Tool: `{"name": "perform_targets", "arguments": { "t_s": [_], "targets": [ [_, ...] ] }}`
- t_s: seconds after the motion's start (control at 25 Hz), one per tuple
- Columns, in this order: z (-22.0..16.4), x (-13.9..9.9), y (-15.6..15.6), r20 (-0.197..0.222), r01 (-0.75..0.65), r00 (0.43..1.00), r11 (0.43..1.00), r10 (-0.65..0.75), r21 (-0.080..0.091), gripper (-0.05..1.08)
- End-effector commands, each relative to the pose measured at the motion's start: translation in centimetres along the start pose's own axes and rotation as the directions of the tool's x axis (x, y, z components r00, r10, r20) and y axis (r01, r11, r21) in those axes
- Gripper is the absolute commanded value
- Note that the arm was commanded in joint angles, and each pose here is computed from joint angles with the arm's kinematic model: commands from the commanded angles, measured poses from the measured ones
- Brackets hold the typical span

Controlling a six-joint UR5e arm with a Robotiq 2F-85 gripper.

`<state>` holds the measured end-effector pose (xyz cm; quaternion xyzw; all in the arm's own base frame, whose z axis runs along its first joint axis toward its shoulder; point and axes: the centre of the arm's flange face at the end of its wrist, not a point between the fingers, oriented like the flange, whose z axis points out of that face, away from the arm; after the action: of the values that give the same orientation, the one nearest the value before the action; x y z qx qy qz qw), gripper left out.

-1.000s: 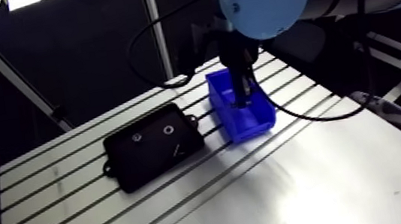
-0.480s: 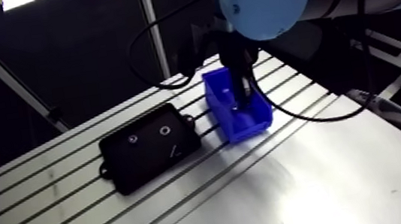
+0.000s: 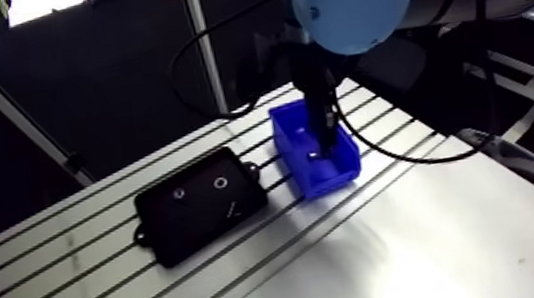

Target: Pick up the M10 bolt from the tray and put it into the blue bin.

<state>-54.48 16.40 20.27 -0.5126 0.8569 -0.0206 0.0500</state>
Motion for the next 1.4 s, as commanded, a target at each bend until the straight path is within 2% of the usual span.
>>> {"name": "perform_targets", "arguments": {
  "t_s": [0.04,0.08,0.28,0.4,0.52,0.56,0.68,0.76,0.92,0.96,1.12,1.28,1.4],
  "targets": [
    [-3.9,0.1,-0.6,-0.006,0.001,1.0,0.999,-0.001,-0.048,0.02],
    [-4.7,0.0,-0.7,-0.006,0.001,1.0,0.999,-0.001,-0.051,0.02],
    [-9.9,-0.2,-2.0,-0.013,0.001,1.0,0.999,-0.002,-0.045,0.01],
    [-13.9,0.0,-3.0,-0.038,-0.026,0.999,0.998,0.024,-0.057,0.01],
    [-16.9,0.2,-4.5,-0.068,-0.113,0.992,0.993,0.111,-0.026,0.01],
    [-17.7,0.3,-5.1,-0.075,-0.15,0.986,0.988,0.148,-0.021,0.01],
    [-19.4,0.7,-6.4,-0.102,-0.317,0.944,0.948,0.312,-0.031,0.01],
    [-20.4,1.6,-7.1,-0.113,-0.423,0.902,0.906,0.417,-0.033,0.01],
    [-21.1,4.1,-8.4,-0.119,-0.581,0.809,0.814,0.575,-0.017,0.01],
    [-21.1,4.5,-8.6,-0.114,-0.618,0.781,0.786,0.614,-0.006,0.01],
    [-22.2,5.2,-9.1,-0.099,-0.793,0.603,0.609,0.791,0.035,0.01],
    [-23.7,5.5,-9.3,-0.106,-0.886,0.454,0.461,0.885,0.057,0.01],
    [-24.7,5.5,-9.4,-0.095,-0.922,0.375,0.382,0.922,0.067,0.01]
  ]
}}
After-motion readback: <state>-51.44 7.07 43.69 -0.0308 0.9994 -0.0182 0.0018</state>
